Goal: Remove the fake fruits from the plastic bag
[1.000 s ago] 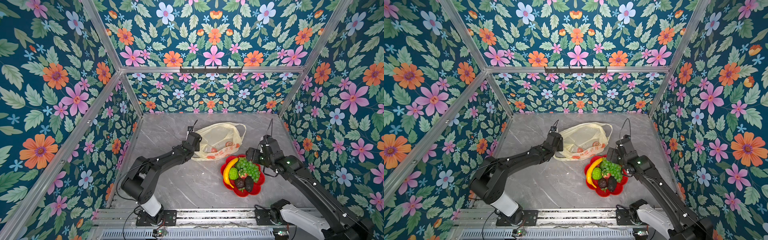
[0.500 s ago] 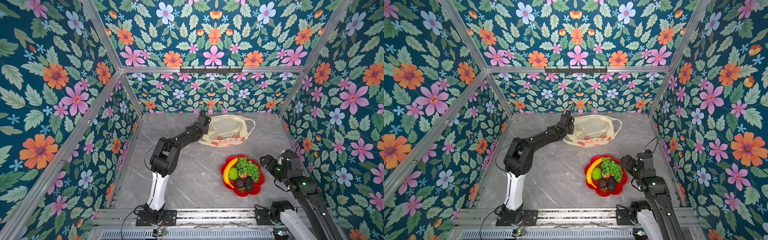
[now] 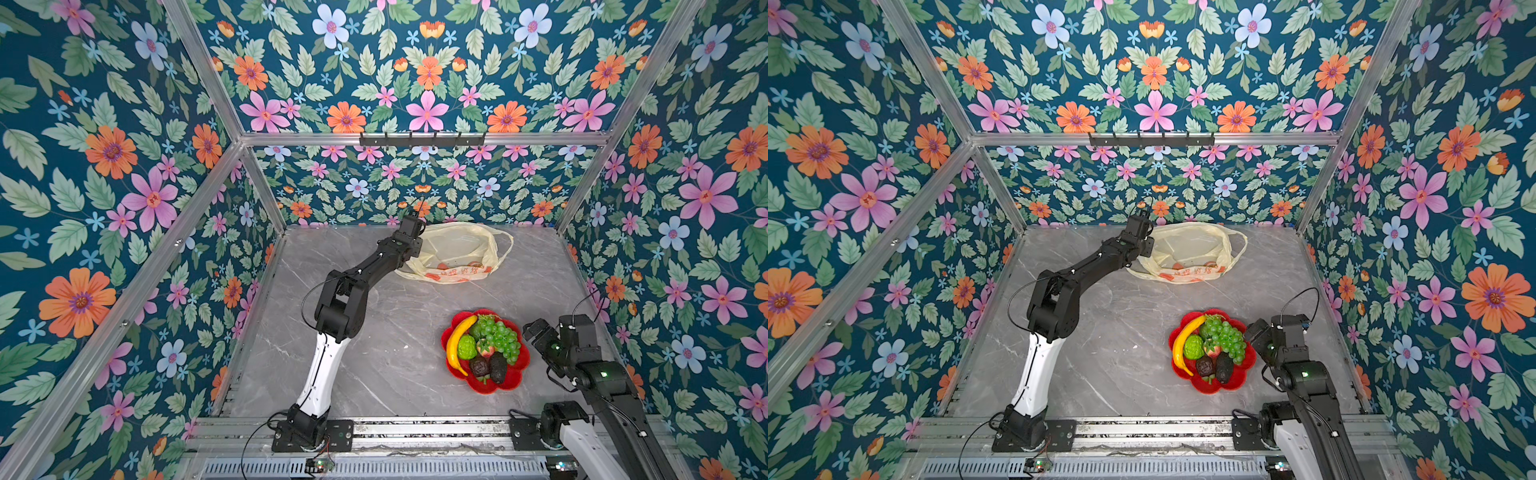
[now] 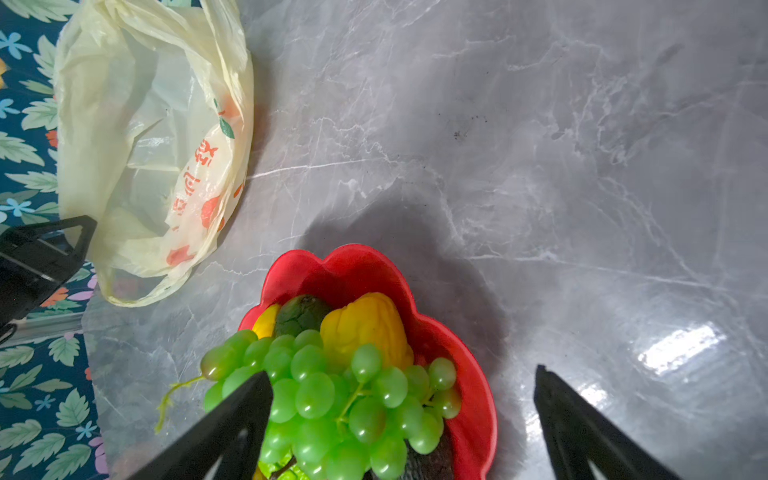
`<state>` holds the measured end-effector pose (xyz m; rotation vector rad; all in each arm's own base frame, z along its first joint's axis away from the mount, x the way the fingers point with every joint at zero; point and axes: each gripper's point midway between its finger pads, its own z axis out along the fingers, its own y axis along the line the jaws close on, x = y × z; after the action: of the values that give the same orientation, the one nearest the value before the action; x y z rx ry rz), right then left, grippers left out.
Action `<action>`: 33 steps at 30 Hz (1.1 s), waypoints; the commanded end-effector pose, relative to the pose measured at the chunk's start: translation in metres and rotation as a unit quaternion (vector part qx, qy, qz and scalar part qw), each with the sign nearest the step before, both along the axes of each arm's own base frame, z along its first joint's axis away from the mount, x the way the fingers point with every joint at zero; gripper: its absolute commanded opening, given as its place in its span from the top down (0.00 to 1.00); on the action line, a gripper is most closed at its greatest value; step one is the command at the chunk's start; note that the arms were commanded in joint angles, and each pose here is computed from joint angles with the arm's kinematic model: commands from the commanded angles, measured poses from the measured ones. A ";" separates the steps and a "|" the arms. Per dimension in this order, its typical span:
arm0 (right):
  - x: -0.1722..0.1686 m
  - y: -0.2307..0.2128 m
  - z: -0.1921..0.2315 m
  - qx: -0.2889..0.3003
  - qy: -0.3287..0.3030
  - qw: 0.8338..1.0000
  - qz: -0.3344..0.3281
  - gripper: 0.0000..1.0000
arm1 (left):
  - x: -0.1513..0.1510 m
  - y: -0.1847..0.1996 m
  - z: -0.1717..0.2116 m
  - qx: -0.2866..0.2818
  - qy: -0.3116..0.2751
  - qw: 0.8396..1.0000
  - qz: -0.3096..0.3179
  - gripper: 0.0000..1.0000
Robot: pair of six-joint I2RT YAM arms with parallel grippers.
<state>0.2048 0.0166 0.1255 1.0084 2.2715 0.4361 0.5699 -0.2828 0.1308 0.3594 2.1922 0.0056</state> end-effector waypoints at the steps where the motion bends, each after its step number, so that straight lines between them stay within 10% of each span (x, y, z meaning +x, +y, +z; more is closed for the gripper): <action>1: -0.004 -0.002 -0.009 0.007 0.017 1.000 -0.018 0.01 | -0.009 0.003 0.017 -0.007 0.012 1.000 -0.003 0.34; 13: -0.016 0.007 -0.037 0.092 0.007 0.993 -0.068 0.01 | -0.078 0.033 0.079 -0.109 0.021 0.993 0.036 0.02; 33: 0.011 0.037 -0.062 0.249 -0.038 0.962 -0.107 0.01 | -0.180 0.125 0.065 -0.224 -0.046 0.962 0.147 0.00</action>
<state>0.2008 0.0454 0.0494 1.4404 2.0721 0.8489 0.3857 -0.1643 0.1794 -0.1182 2.1648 -0.2458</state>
